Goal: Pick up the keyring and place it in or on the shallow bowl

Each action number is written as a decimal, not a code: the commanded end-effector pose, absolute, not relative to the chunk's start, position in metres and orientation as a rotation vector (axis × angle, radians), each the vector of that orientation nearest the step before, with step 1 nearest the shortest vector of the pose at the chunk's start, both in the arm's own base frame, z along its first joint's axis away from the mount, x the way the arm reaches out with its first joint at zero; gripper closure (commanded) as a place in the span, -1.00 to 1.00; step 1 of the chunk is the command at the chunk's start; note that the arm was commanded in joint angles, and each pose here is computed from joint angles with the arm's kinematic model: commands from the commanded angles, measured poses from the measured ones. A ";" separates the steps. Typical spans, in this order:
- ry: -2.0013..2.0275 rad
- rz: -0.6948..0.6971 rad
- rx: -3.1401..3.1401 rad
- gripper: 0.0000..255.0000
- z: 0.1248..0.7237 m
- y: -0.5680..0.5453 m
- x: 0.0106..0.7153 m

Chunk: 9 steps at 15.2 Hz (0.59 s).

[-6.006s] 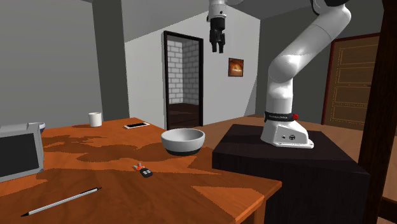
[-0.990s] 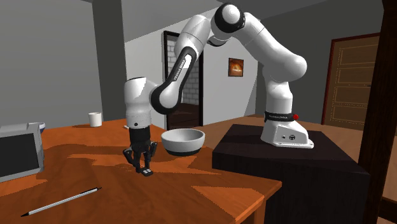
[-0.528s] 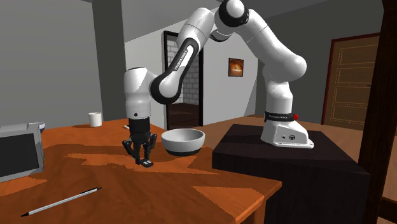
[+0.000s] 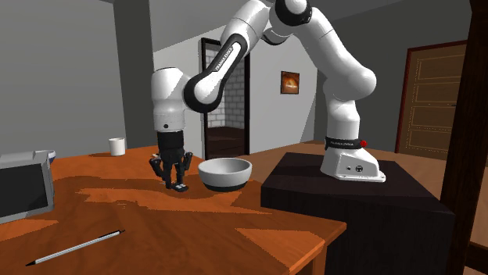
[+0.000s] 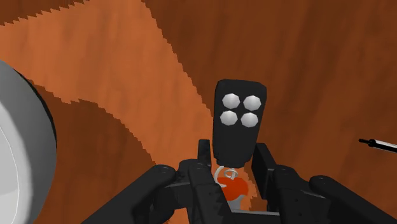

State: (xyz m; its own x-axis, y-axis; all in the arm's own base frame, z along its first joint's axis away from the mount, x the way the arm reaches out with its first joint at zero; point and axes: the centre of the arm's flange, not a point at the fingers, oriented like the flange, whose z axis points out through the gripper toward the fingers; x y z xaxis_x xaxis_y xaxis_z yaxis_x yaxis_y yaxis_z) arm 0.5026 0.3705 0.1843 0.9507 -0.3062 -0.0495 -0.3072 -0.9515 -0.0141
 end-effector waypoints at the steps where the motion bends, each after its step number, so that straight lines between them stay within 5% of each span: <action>1: 0.485 0.073 -3.082 1.00 0.195 0.372 0.503; 9: 0.485 0.073 -3.082 1.00 0.237 0.372 0.503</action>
State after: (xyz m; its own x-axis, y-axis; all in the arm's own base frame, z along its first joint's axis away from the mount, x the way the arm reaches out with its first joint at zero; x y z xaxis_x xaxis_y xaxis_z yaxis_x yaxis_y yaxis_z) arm 0.5024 0.3734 0.2321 0.9507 -0.3062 -0.0496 -0.3072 -0.9516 -0.0141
